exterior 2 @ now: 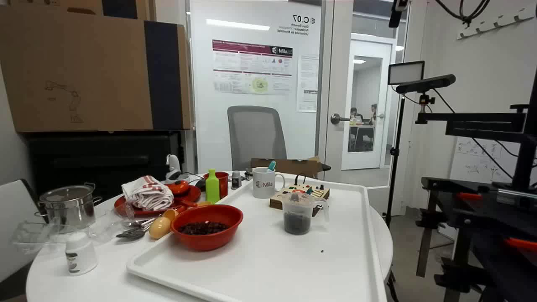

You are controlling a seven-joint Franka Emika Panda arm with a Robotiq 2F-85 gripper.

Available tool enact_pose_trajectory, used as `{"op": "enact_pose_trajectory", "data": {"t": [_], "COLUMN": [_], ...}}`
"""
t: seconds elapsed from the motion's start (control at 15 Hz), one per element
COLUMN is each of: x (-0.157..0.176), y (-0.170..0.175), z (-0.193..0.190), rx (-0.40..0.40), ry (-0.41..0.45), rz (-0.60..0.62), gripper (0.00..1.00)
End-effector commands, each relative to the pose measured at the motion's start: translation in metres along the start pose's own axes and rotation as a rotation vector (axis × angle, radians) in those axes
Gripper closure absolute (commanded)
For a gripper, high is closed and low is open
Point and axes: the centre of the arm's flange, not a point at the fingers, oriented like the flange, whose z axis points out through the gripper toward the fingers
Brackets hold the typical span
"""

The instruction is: Pour all the beans in the jar into the red bowl

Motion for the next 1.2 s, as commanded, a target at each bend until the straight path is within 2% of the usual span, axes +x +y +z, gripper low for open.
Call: {"op": "enact_pose_trajectory", "data": {"t": [0.0,0.4,0.53,0.67,0.8,0.93,1.13], "x": [0.000,0.032,0.047,0.063,0.076,0.078,0.069], "y": [0.000,-0.053,-0.071,-0.083,-0.085,-0.084,-0.074], "z": [0.000,0.047,0.072,0.101,0.139,0.177,0.221], "rx": [0.000,-0.011,-0.046,-0.097,-0.154,-0.187,-0.198], "ry": [0.000,-0.031,-0.029,-0.009,-0.026,-0.087,-0.231], "rz": [0.000,-0.236,-0.256,-0.181,-0.082,-0.007,0.090], "gripper": [0.00,0.00,0.00,0.00,0.00,0.00,0.00]}}
